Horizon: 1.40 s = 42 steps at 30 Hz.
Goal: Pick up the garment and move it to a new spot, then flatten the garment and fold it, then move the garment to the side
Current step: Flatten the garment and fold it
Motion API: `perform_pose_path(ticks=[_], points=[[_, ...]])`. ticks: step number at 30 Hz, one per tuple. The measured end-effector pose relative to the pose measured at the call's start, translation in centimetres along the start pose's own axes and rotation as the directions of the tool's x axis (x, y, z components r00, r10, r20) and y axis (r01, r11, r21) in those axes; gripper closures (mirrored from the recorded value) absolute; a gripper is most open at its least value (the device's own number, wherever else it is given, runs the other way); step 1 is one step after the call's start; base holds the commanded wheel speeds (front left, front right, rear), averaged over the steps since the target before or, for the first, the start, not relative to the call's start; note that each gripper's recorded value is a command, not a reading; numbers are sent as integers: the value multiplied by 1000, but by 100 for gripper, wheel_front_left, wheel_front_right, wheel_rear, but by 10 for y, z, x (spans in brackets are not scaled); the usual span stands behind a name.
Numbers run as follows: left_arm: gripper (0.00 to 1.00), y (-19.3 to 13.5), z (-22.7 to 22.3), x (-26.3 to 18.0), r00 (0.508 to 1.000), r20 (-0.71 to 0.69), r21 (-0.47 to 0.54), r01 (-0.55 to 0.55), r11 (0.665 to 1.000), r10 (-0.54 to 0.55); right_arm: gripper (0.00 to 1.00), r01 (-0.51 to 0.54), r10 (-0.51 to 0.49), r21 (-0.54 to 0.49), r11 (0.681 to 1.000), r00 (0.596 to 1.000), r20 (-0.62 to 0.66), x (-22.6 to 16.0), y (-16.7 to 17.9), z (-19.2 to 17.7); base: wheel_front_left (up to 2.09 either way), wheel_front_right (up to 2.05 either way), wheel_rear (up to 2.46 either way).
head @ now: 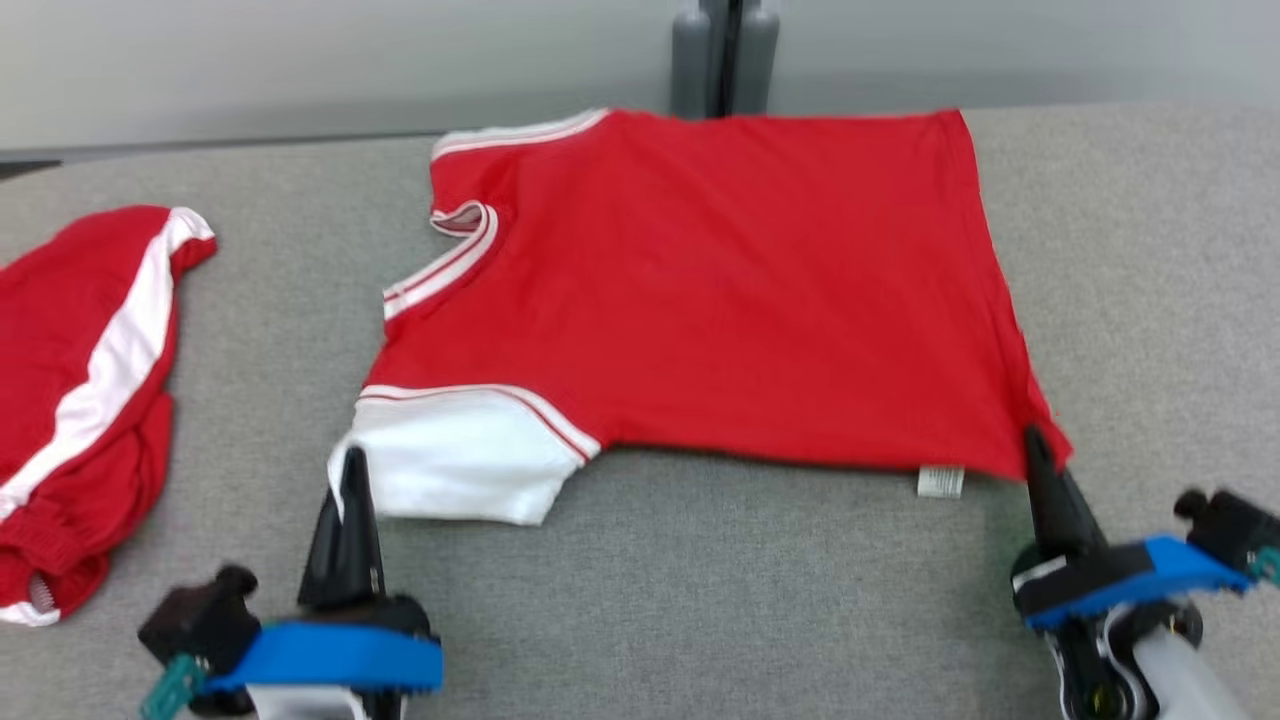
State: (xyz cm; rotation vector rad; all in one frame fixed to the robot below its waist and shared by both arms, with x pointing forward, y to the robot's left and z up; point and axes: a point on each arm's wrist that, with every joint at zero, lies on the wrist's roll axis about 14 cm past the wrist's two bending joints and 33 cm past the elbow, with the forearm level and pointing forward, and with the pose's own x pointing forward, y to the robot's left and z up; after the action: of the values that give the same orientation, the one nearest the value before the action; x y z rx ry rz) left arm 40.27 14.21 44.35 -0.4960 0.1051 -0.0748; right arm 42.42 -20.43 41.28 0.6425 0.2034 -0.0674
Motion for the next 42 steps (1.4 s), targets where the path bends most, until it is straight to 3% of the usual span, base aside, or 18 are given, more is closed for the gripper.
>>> perform_pose_path(ticks=[8,17,32,42], points=[[100,1,-11,-48,998,-34,-16,-44,999,43,100,38,-38,3,999,999,-33,-47,-17,-16,0,0,0],[100,-8,-14,-50,999,-40,-17,-23,1000,22,100,34,-34,12,999,999,-15,-55,-12,-8,0,0,0],[100,-29,11,29,990,-8,90,140,986,-140,100,32,-35,118,992,999,22,-32,4,15,0,0,0],[100,-31,6,89,983,-53,149,181,972,-175,100,25,-25,97,995,1000,5,5,8,23,0,0,0]])
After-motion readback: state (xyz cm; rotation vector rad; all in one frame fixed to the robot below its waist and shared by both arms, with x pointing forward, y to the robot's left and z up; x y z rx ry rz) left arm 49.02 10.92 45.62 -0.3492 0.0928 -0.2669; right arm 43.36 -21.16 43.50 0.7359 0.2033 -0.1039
